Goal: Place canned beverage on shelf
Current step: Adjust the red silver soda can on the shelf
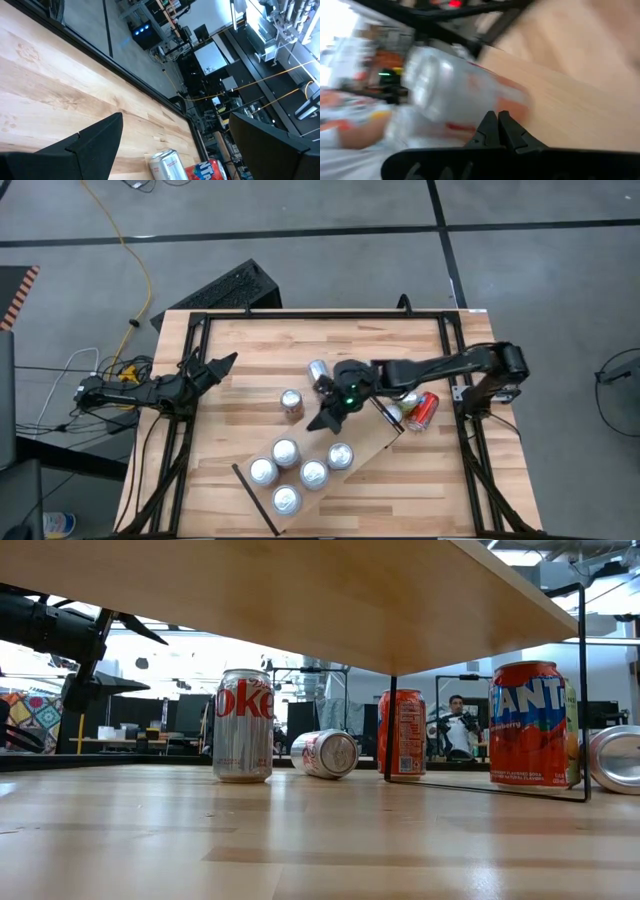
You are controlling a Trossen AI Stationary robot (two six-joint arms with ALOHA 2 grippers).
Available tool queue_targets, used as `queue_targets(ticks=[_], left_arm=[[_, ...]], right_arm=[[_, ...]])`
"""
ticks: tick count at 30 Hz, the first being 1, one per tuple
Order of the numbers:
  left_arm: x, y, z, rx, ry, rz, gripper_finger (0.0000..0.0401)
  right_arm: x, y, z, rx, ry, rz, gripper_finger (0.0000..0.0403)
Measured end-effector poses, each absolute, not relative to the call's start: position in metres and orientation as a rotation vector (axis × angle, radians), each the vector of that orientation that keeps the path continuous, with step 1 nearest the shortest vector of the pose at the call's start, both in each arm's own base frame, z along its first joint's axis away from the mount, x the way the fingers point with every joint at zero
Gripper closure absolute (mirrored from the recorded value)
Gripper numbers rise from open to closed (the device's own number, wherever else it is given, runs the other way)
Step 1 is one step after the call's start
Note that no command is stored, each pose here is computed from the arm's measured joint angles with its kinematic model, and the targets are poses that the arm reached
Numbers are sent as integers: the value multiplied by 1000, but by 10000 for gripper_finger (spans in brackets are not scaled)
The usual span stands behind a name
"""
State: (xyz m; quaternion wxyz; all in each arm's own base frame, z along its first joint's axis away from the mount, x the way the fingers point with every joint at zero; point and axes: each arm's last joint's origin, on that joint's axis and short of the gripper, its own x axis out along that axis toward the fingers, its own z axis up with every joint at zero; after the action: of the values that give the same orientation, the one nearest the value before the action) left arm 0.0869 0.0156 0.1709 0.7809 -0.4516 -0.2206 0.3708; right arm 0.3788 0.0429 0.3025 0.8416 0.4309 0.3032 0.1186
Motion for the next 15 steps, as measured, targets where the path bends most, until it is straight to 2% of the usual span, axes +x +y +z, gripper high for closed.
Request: queue_targets(ticks=[9, 15], left_arm=[[87, 16, 171, -967, -472, 802, 50], [87, 16, 171, -968, -472, 802, 50]], right_arm=[[304, 56, 336, 837, 841, 47, 403], [286, 82, 340, 861, 890, 26, 403]])
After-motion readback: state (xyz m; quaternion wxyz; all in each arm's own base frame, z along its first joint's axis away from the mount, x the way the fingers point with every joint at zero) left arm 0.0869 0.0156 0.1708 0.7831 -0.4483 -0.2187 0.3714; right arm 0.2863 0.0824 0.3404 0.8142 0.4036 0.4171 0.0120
